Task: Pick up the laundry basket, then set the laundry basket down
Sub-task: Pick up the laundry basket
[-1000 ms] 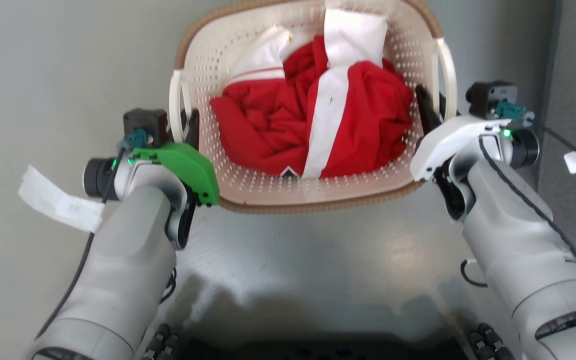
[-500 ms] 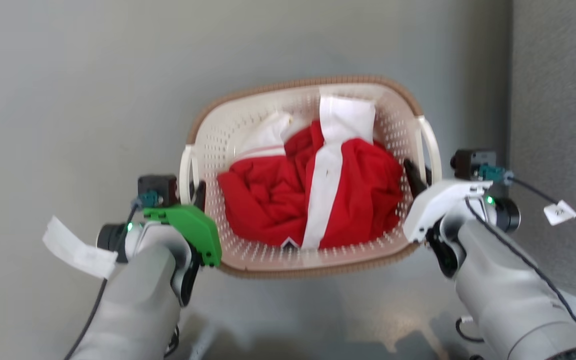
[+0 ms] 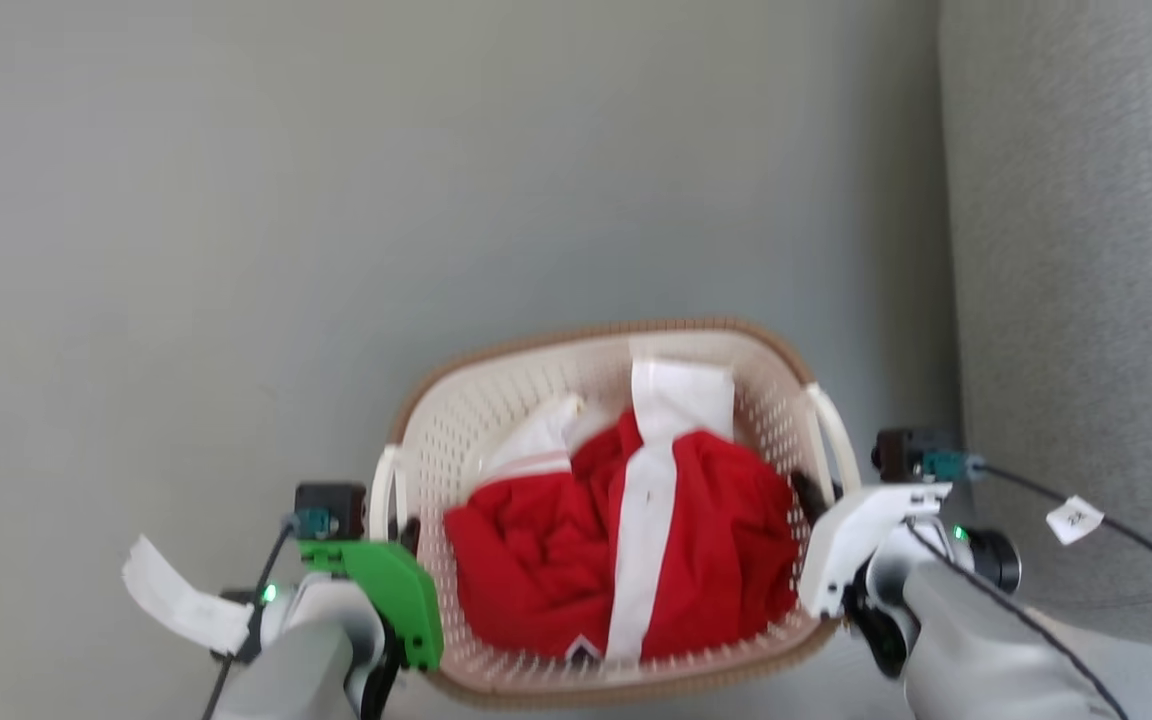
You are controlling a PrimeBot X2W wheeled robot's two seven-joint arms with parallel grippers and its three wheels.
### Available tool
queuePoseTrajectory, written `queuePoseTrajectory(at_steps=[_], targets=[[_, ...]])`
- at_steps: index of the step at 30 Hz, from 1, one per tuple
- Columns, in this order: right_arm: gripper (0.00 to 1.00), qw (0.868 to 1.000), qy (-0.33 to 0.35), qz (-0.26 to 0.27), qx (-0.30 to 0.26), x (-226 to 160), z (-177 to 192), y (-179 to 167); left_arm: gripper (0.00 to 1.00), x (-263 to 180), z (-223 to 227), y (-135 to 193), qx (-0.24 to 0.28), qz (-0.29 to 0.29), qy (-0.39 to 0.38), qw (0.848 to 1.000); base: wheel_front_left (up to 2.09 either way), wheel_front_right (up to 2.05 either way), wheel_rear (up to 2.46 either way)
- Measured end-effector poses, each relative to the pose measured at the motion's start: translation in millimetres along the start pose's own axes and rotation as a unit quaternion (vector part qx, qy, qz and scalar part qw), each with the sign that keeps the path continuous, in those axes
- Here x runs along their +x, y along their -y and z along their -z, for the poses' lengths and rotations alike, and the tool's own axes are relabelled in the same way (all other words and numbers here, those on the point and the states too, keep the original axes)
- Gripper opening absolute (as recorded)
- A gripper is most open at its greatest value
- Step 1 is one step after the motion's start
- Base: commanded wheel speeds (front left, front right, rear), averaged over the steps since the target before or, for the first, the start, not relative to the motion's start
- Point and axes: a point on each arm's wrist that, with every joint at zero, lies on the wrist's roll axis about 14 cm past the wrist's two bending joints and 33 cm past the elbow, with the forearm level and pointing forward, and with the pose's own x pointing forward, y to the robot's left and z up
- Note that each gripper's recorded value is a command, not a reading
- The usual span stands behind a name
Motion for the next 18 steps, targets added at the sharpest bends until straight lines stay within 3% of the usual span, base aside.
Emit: queuePoseTrajectory(at_steps=[18], targets=[[0.0,1.0,-0.014,-0.004,0.016,-59,33,-17,0.0,-49,33,18,0.003,0.015,-0.014,1.0,0.0,0.0,0.0]])
